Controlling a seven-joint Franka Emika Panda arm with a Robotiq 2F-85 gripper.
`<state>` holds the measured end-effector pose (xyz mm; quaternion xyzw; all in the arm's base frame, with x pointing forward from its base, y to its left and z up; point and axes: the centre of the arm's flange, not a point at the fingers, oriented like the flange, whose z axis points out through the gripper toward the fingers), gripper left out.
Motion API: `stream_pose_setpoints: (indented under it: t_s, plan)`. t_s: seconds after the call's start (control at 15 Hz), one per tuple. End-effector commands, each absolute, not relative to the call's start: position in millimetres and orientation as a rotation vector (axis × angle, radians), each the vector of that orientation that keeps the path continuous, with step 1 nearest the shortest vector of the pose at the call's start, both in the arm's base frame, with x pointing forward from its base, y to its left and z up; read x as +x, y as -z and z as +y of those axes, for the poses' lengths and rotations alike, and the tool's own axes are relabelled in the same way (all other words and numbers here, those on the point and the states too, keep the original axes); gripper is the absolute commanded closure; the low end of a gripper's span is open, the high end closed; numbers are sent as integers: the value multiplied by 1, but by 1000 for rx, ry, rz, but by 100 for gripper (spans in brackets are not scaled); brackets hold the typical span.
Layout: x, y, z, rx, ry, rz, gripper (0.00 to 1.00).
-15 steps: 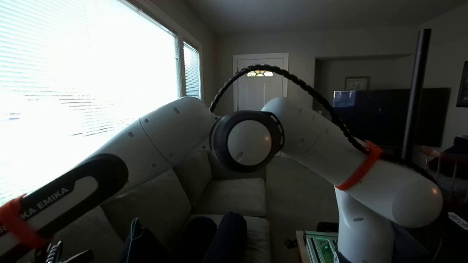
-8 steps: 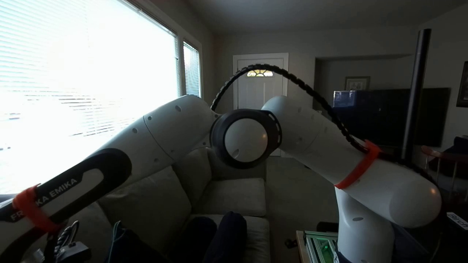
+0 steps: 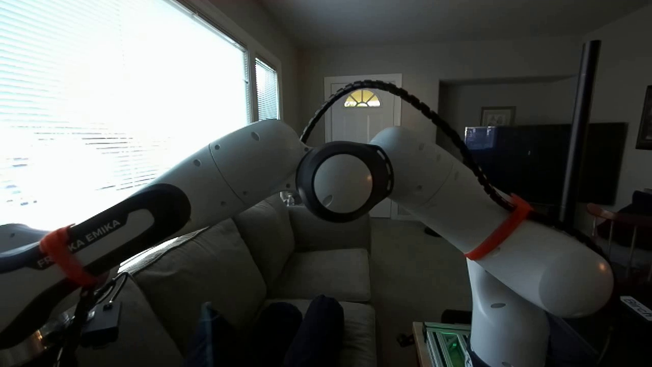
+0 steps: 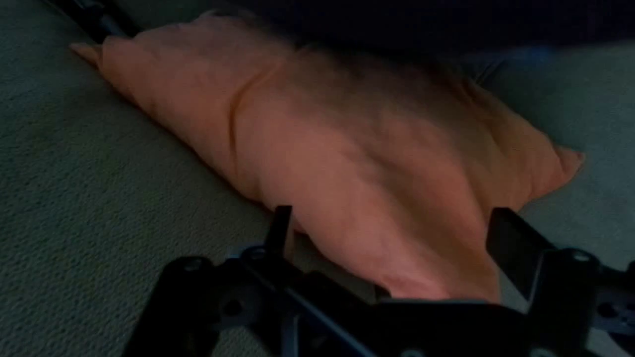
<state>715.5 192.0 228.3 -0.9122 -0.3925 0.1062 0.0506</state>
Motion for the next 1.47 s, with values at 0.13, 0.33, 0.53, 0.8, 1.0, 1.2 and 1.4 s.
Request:
stream_pose_setpoints:
  t_s: [0.13,0.33,0.53,0.8,1.0,1.2,1.4]
  plan:
    - [714,-249,179,-2914,-163,-1060,0]
    - [719,-253,168,-2982,-143,-985,0]
    - [721,-251,157,-3044,-157,-925,0]
    - [720,-241,133,-3206,-250,-774,0]
    - [715,-236,110,-3272,-328,-642,0]
    - [710,-226,85,-3318,-497,-505,0]
    - [699,-213,59,-3308,-678,-375,0]
